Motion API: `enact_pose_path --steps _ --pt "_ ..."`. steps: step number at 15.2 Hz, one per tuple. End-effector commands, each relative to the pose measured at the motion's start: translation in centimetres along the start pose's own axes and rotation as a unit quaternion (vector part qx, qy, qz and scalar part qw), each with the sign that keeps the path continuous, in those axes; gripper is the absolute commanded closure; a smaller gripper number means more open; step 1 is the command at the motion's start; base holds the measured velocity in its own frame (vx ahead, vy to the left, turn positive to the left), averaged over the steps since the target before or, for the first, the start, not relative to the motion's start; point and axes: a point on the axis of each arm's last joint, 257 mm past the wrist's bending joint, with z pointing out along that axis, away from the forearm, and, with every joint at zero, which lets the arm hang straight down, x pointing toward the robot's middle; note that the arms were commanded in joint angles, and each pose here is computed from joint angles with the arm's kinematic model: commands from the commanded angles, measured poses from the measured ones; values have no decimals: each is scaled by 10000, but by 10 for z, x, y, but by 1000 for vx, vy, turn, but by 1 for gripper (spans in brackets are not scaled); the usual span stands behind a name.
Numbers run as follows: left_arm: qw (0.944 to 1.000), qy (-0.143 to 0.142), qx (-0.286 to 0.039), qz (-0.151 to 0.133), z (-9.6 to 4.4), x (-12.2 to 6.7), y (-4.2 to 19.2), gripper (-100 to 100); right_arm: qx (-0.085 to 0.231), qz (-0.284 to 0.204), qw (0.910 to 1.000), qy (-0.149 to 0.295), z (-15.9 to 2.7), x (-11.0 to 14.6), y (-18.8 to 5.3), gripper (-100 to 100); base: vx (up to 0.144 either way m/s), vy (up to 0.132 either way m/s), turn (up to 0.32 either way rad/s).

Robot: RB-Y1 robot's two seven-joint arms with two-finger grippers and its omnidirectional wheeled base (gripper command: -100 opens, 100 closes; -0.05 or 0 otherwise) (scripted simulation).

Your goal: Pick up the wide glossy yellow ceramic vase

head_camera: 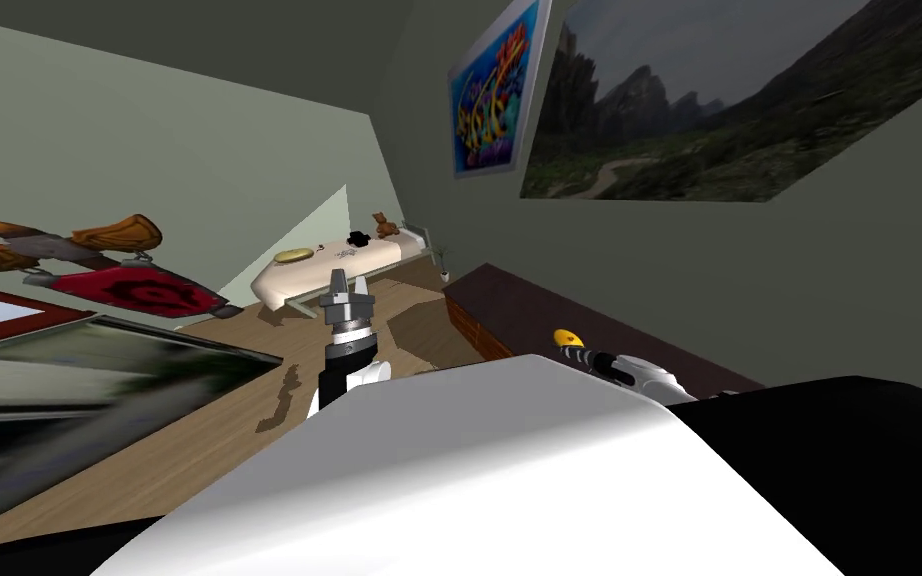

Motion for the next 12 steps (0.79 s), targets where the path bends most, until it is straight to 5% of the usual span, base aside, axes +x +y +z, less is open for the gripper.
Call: enact_pose_path --steps 1,3,5,10,12 --pt "10000 0 0 0 0 0 0 0 221 -142 9995 180 -10 8 -24 -100 13 -4 265" --pt "10000 0 0 0 0 0 0 0 272 -116 9993 221 -12 12 -29 -100 16 -10 114" --pt "10000 0 0 0 0 0 0 0 621 -254 9964 514 -30 27 -64 -100 16 -6 200" --pt "10000 0 0 0 0 0 0 0 1033 -368 9902 867 -57 45 -104 -100 17 -13 174" --pt "10000 0 0 0 0 0 0 0 948 -417 9914 796 -51 38 -98 -100 13 -13 72"
